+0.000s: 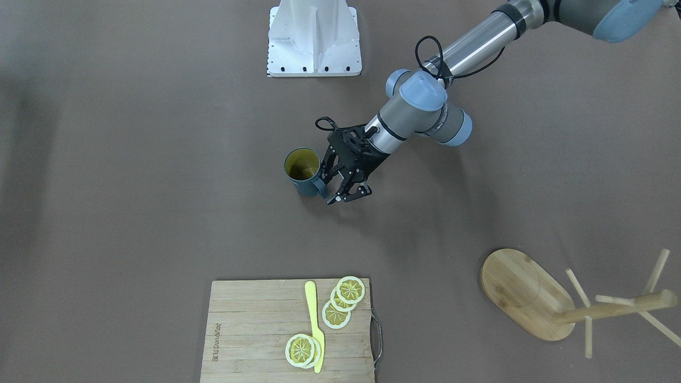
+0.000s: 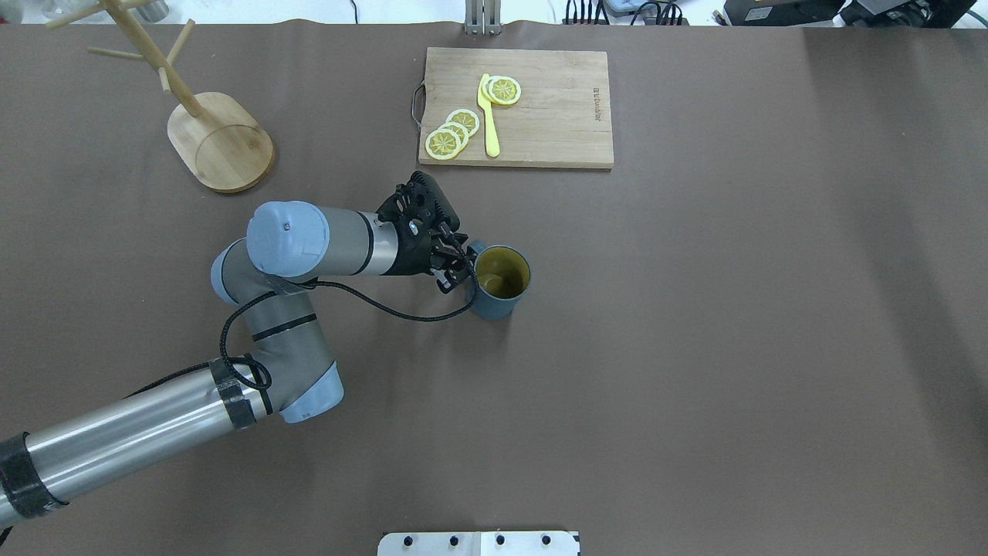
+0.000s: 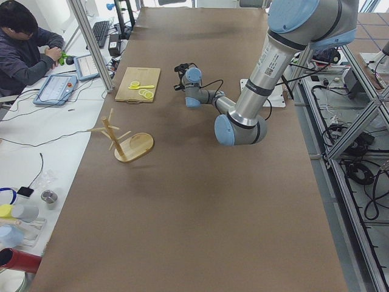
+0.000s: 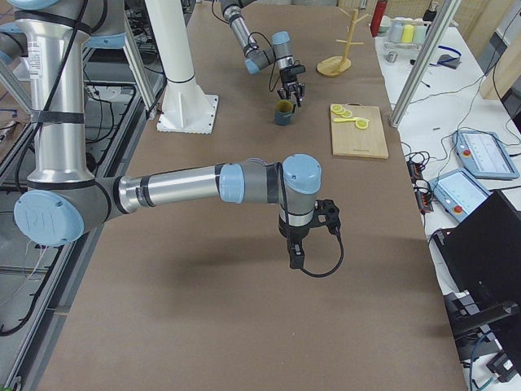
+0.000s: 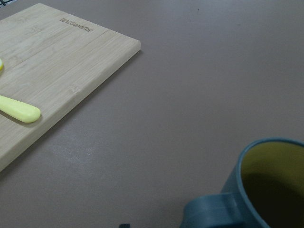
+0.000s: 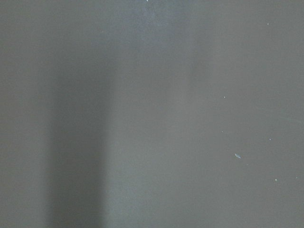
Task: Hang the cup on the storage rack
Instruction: 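Close the left gripper on the blue mug's handle, then lift the blue mug and carry it toward the wooden mug stand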
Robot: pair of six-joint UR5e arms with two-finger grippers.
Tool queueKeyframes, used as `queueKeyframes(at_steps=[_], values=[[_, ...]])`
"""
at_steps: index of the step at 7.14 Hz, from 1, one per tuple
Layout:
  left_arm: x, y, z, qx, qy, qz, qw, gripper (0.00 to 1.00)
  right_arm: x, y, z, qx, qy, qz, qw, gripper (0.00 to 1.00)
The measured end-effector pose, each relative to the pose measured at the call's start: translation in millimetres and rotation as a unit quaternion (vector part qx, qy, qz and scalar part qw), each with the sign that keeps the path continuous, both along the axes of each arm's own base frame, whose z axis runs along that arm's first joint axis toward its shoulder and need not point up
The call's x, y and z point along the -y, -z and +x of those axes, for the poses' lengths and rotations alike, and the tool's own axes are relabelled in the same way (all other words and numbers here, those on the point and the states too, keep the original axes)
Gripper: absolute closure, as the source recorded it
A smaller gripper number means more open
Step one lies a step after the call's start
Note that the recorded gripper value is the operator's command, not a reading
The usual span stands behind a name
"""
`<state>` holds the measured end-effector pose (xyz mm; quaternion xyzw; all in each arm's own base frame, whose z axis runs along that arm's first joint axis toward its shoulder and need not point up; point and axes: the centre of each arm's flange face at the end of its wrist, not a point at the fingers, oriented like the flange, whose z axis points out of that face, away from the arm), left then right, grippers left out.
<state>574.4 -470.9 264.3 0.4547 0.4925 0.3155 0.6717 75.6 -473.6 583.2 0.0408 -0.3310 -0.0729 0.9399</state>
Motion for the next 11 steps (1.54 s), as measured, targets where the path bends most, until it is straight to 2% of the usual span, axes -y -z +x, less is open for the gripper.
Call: queueKeyframes(at_steps=[1,6,7,10,11], values=[[-3,0,1,-0.003,-0.002,-0.001,1.0000,0.99,0,0,0,0.000,0.000,0.000,1.0000,0.00],[-7,12,-12,-0.062,0.003,-0.058,0.9964,1.00,-1,-1,0,-0.001,0.000,0.000,1.0000,0.00],[-8,19,-17,-0.080,0.006,-0.086,0.9930,1.00,-1,-1,0,-0.001,0.000,0.000,1.0000,0.00],[1,28,-37,-0.128,0.023,-0.179,0.9752,1.00,0,-1,0,-0.002,0.000,0.000,1.0000,0.00],[8,28,-47,-0.144,0.032,-0.216,0.9650,1.00,0,-1,0,-0.002,0.000,0.000,1.0000,0.00]])
